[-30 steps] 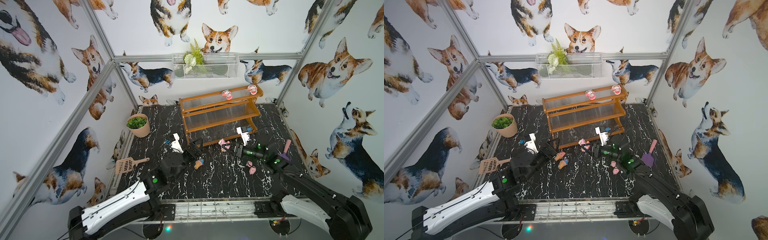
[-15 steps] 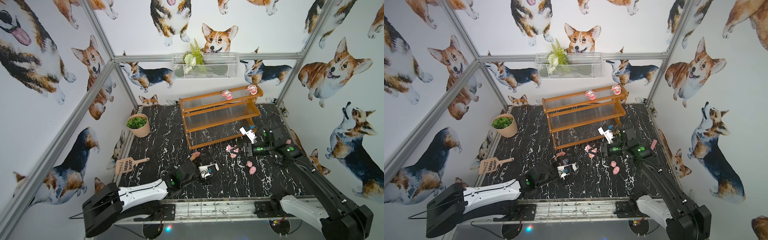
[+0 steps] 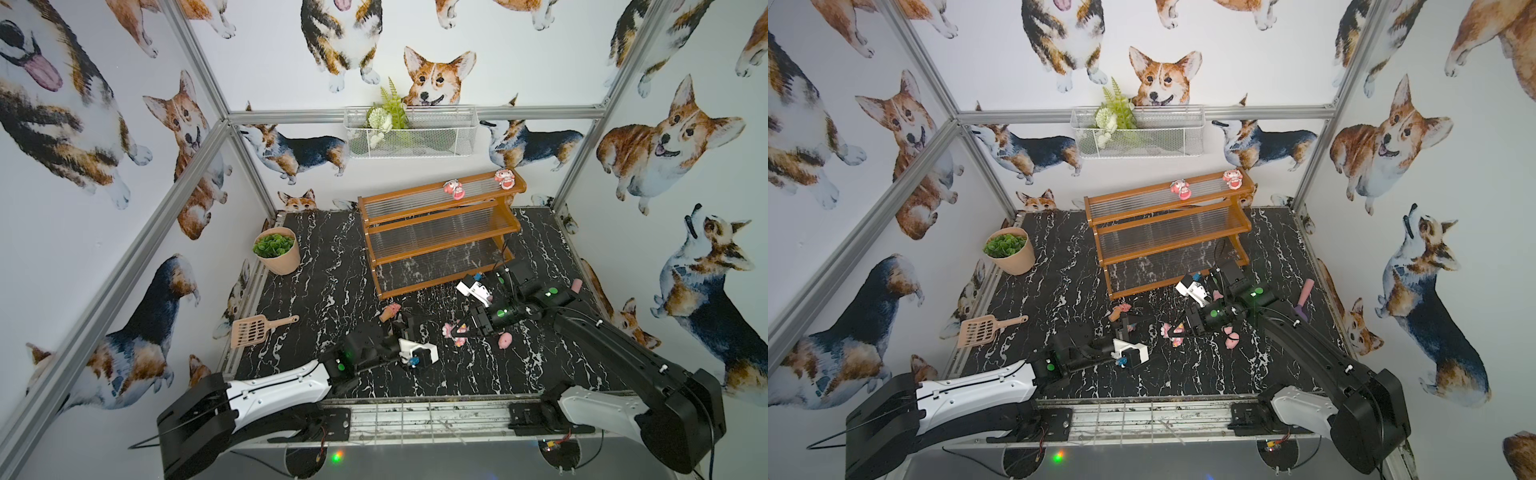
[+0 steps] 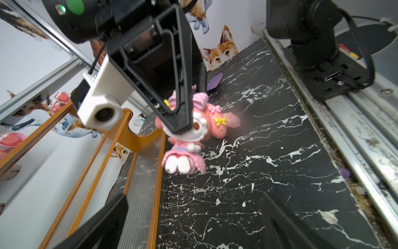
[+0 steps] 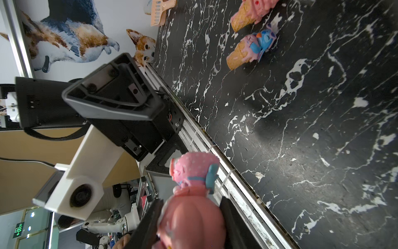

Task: Organize plastic toys on shelves
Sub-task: Pick up the plastic toy at the center of the board.

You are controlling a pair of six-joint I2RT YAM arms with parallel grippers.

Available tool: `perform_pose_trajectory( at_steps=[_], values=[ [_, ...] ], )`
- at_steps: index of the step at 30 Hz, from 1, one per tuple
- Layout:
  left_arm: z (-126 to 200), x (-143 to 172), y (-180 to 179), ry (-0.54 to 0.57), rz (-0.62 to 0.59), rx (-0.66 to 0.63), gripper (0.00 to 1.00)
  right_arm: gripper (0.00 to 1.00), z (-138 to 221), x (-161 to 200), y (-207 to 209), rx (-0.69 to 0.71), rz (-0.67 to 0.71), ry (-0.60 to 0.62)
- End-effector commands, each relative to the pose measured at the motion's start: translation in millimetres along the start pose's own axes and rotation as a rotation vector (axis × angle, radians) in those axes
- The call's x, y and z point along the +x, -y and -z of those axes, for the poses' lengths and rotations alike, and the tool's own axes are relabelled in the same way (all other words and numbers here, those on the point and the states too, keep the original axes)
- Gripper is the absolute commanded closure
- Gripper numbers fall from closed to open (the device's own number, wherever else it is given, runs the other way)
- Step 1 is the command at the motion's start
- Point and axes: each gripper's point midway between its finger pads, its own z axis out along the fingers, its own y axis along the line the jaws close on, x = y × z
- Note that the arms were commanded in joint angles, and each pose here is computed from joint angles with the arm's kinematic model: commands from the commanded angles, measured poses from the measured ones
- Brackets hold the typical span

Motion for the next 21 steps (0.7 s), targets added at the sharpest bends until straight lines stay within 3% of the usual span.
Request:
perform_pose_trajectory(
  at_steps=[1,13,21],
  values=[
    [-4,-15,6,0.063,0.025,0.068,0.04,0.76,-5,1,-6,-0.031,0.027,-0.02],
    [-20,-12,-2,0.032,0.065,0.063,0.33,0.76,-10,2,-15,-0.072,0.055,-0.028],
    [-27,-7,-2,0.012,0.08,0.069,0.46,0.76,-10,2,-16,-0.074,0.057,-0.025]
  ],
)
